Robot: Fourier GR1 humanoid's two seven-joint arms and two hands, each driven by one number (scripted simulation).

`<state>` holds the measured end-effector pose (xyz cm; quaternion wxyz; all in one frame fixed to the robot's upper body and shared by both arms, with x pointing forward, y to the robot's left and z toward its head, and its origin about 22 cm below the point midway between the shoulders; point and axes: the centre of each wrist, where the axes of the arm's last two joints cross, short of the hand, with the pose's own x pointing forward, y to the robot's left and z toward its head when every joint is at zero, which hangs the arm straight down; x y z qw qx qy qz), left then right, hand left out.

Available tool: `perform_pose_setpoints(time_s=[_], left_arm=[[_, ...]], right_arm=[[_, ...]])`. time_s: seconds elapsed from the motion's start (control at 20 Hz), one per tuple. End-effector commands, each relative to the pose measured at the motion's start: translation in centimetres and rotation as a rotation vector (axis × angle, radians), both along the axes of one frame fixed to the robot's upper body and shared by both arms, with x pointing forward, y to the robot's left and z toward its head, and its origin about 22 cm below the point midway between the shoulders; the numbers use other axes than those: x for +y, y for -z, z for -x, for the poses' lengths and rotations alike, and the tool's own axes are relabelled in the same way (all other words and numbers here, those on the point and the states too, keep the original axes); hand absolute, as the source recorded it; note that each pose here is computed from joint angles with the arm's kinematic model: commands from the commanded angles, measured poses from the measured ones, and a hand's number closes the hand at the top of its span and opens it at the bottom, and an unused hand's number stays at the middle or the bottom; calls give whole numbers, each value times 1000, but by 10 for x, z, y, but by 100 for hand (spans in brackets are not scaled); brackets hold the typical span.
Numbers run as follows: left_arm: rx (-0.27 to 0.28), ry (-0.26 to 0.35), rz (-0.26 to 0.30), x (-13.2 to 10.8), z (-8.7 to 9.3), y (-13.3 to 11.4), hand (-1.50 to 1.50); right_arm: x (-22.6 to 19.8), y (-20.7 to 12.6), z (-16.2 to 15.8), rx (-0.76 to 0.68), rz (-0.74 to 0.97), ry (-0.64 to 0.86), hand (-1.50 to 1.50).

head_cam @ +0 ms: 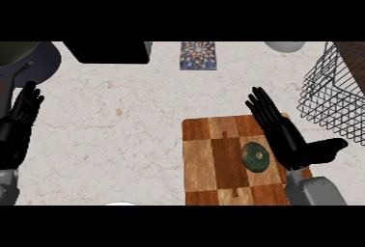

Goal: Pick the squash from the cutting board and place it in the basket

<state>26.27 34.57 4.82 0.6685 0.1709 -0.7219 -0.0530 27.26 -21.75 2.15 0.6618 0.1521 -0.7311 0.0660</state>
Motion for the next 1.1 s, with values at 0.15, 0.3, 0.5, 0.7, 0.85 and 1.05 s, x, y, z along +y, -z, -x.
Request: perform_pose_setpoints(time_s=[0.15, 0.3, 0.5, 0.7, 0.85, 1.05], left_arm=[[98, 31, 64, -19, -17, 6, 0], [195, 72, 116, -24, -4, 24, 0], [228, 64, 148, -28, -15, 19, 0], [273, 37, 162, -23, -16, 13, 0], [265, 57, 161, -31, -28, 16, 0], [258, 5, 172, -29, -29, 11, 0]], right_arm=[[-7, -80, -62, -322, -123, -329, 150], [3, -143, -56, -634, 181, -611, 150], [38, -116, -33, -783, 243, -795, -150], [46, -58, 16, -864, 208, -698, -150], [59, -76, 39, -788, 299, -637, -150], [43, -126, 43, -696, 585, -647, -150]])
